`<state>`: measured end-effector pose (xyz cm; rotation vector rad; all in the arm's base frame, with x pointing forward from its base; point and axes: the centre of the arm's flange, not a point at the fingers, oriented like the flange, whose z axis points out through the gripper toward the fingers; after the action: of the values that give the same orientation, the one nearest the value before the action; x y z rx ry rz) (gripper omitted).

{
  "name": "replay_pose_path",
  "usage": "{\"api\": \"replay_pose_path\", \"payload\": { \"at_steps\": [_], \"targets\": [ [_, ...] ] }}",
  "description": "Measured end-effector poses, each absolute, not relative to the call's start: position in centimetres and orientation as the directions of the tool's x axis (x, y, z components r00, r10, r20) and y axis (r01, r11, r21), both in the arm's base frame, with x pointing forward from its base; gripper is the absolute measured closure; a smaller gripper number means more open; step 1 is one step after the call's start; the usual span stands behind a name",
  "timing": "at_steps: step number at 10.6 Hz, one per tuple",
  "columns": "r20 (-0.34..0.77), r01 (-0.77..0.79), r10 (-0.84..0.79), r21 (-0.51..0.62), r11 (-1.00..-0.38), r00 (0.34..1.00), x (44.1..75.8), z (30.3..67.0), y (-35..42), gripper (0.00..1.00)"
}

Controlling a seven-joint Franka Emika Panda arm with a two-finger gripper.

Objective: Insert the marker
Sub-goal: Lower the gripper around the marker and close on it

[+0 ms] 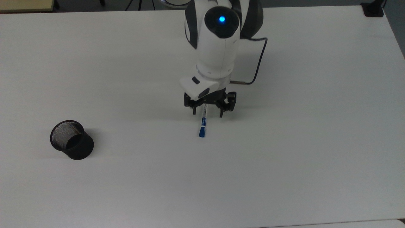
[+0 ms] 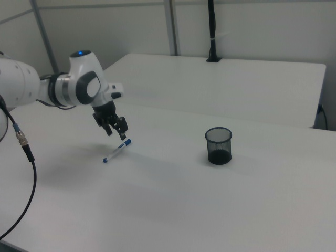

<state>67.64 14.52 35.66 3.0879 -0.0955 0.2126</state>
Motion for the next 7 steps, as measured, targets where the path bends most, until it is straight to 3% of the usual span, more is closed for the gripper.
{"api": "replay_pose_path", "payload": {
  "at_steps": [2,7],
  "targets": [
    [0.166,-0.078,-0.072,0.033,-0.996,0.984,68.6,33.2,13.6,0.50],
    [0.178,-0.088,-0.081,0.031,-0.996,0.981,69.4,30.8,13.0,0.60]
  ]
}}
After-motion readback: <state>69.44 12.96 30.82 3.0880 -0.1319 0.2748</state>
